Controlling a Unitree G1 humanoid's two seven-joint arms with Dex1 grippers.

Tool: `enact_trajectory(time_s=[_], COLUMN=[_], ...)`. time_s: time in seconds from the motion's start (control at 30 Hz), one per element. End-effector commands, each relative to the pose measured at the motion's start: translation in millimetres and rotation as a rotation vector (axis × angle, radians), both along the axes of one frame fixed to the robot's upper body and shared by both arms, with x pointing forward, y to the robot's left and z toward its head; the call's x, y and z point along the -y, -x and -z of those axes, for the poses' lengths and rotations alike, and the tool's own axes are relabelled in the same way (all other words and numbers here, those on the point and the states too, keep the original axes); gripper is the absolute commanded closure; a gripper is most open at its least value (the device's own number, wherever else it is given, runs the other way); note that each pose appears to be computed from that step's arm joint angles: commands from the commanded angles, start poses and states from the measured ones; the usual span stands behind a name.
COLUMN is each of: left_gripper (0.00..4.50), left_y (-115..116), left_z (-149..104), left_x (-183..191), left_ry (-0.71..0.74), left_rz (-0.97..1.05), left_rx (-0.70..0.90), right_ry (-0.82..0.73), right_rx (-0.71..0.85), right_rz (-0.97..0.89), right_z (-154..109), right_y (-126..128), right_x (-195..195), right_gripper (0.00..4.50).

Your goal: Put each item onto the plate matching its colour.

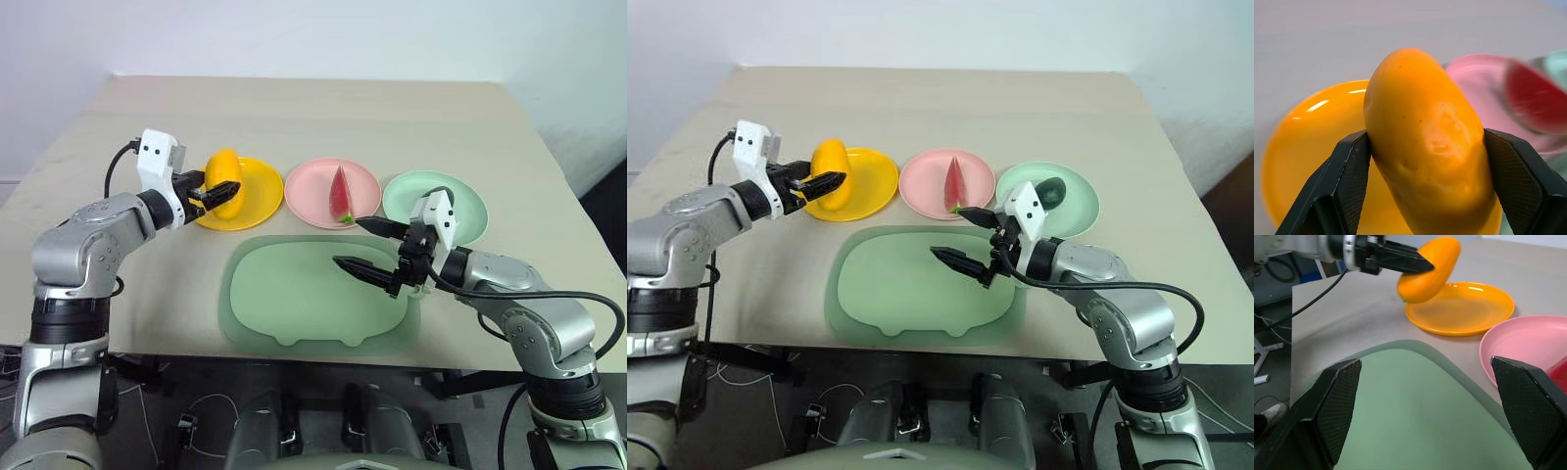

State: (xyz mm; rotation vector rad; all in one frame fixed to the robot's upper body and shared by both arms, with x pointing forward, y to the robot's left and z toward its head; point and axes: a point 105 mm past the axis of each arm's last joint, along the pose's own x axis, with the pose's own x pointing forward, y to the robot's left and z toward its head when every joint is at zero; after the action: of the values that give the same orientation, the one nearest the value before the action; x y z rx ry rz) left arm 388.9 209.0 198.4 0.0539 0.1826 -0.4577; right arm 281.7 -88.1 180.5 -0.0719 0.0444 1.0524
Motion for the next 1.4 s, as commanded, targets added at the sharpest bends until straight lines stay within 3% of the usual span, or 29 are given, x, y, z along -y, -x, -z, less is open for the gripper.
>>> enact_trajectory(time_s=[0.03, 0.2, 0.4, 0.43, 0.5, 0.8, 1.03, 1.17, 1.27, 1.4], left_gripper=[1.23, 1.23, 1.23, 0.53, 0.04, 0.04, 0.04, 0.04, 0.04, 0.04], left_y=[-12, -35, -42, -40, -38, -34, 1, 44, 71, 82], left_z=[2, 21, 14, 13, 14, -19, -49, -38, -21, -6], left_x=[2, -1, 7, 9, 10, -13, -11, -12, -17, -14], left_ry=[-0.079, -0.168, -0.093, -0.084, -0.072, -0.078, -0.036, 0.024, 0.038, 0.063], left_rz=[0.019, -0.022, -0.009, -0.002, 0.005, -0.053, 0.093, 0.269, 0.356, 0.399], left_rx=[0.013, -0.037, -0.002, 0.003, 0.009, 0.133, 0.334, 0.400, 0.353, 0.302], right_ry=[-0.011, -0.005, 0.003, 0.003, 0.002, -0.001, -0.012, -0.043, -0.094, -0.143], right_rx=[0.059, 0.066, 0.068, 0.068, 0.067, 0.059, 0.061, 0.073, 0.103, 0.080], right_rz=[-0.013, 0.002, 0.016, 0.019, 0.024, 0.030, 0.037, 0.073, 0.106, 0.130], right_z=[-12, -15, -15, -15, -14, -9, -6, -8, -17, -21], right_y=[2, -1, 1, 1, 0, 0, 0, -5, -3, 2], right_x=[-3, -1, 1, 2, 2, 6, 7, 10, 20, 35], right_gripper=[0.00, 0.00, 0.00, 0.00, 0.00, 0.00, 0.00, 0.00, 0.00, 0.00])
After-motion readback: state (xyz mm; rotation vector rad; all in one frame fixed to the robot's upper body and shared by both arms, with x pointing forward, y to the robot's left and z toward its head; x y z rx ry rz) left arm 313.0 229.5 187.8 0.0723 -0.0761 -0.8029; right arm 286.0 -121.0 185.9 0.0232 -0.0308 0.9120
